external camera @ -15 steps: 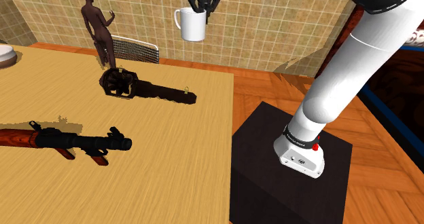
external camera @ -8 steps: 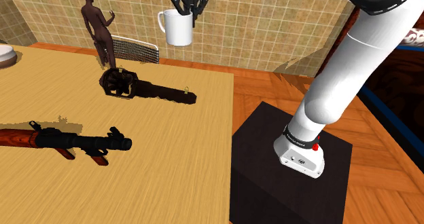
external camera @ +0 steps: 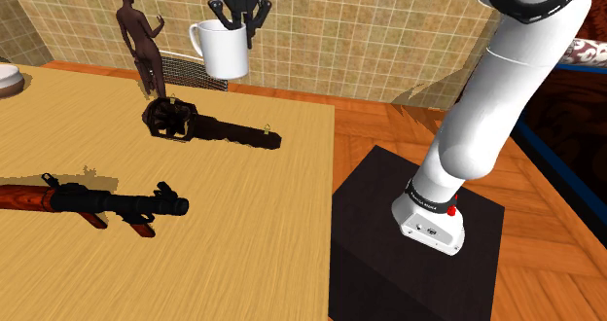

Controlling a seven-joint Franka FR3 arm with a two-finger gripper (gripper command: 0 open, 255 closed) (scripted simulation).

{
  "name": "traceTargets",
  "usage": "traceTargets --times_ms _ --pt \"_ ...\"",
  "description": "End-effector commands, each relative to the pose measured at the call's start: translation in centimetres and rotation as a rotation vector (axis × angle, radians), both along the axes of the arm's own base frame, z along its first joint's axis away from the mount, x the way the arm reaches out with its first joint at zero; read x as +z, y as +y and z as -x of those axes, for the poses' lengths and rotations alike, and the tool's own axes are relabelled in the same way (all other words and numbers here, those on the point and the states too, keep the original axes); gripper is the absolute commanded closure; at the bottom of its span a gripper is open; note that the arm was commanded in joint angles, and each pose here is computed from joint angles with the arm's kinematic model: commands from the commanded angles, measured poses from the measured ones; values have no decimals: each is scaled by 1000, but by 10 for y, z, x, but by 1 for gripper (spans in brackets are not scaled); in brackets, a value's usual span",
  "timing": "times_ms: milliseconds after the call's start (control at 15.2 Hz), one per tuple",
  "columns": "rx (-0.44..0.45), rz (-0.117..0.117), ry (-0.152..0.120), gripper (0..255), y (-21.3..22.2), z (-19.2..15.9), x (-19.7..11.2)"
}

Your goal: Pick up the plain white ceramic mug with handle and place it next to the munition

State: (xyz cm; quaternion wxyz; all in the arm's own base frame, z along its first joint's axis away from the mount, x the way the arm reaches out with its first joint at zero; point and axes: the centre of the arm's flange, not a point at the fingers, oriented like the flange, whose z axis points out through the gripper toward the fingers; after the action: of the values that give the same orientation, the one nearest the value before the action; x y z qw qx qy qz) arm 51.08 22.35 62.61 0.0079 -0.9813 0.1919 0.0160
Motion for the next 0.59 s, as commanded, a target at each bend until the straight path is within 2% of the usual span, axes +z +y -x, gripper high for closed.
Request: traceTargets --times_ms 0,528 --pt "-2 0 0 255 27 -2 -2" --pt "-2 0 0 255 133 3 -2"
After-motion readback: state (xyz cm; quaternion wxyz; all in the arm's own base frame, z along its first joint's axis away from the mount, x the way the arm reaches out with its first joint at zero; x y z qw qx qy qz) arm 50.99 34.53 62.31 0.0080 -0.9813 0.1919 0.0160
